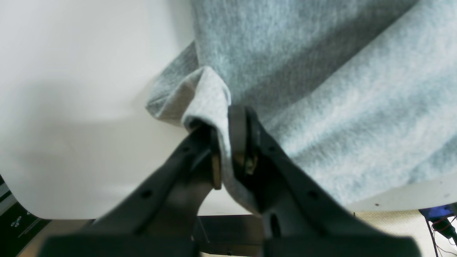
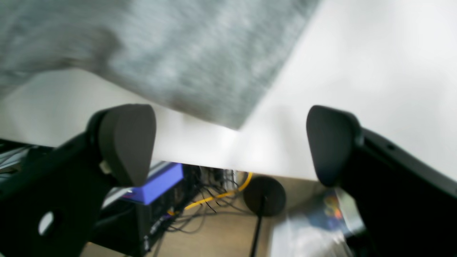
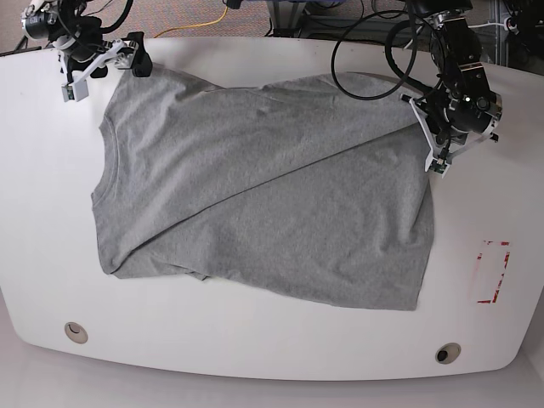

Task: Layout the t-shirt on the table in an organized manner, then fold the t-shirt properly
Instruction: 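Adjust the right gripper's grip on the shirt corner, shifting it slightly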

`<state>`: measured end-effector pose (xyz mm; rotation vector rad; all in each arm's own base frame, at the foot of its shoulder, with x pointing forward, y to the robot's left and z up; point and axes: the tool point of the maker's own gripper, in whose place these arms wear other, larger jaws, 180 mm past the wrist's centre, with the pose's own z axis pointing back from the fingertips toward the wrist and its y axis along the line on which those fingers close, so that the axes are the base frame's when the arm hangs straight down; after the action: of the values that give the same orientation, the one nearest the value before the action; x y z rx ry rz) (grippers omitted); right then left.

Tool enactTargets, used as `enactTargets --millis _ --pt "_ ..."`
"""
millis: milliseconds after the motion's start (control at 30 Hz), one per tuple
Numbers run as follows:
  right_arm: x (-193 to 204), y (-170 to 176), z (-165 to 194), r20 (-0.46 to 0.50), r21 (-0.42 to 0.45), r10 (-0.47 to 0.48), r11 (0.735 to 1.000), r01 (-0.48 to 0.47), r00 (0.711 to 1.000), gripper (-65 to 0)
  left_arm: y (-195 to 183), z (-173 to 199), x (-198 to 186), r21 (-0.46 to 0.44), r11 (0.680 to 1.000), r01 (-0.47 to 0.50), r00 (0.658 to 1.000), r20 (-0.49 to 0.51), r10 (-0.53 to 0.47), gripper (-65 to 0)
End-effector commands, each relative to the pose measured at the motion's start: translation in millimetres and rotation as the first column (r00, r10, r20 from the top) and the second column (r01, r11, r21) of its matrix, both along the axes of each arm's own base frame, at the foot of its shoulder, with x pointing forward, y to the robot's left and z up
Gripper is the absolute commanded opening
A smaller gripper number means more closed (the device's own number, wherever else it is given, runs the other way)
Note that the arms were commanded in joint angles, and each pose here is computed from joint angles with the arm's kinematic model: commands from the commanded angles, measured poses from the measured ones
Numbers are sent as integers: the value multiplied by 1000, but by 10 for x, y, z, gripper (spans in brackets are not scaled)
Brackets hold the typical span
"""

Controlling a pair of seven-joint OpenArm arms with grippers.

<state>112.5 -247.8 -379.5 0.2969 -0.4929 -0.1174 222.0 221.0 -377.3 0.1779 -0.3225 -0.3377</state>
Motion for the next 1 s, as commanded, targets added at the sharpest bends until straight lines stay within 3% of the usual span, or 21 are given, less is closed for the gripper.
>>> enactTargets --millis 0,267,700,967 --pt "65 27 130 59 16 16 1000 -17 998 0 21 69 53 10 1000 1 1000 26 -1 -650" --pt "55 11 93 60 35 -4 999 2 998 0 21 69 53 10 1000 1 1000 26 -1 -650" --pt "3 31 -294 -15 175 -92 980 93 996 0 26 67 47 12 1000 1 1000 24 -2 -650" --pt "51 -2 -272 -6 167 -80 983 80 997 0 26 67 47 12 1000 1 1000 24 -2 -650"
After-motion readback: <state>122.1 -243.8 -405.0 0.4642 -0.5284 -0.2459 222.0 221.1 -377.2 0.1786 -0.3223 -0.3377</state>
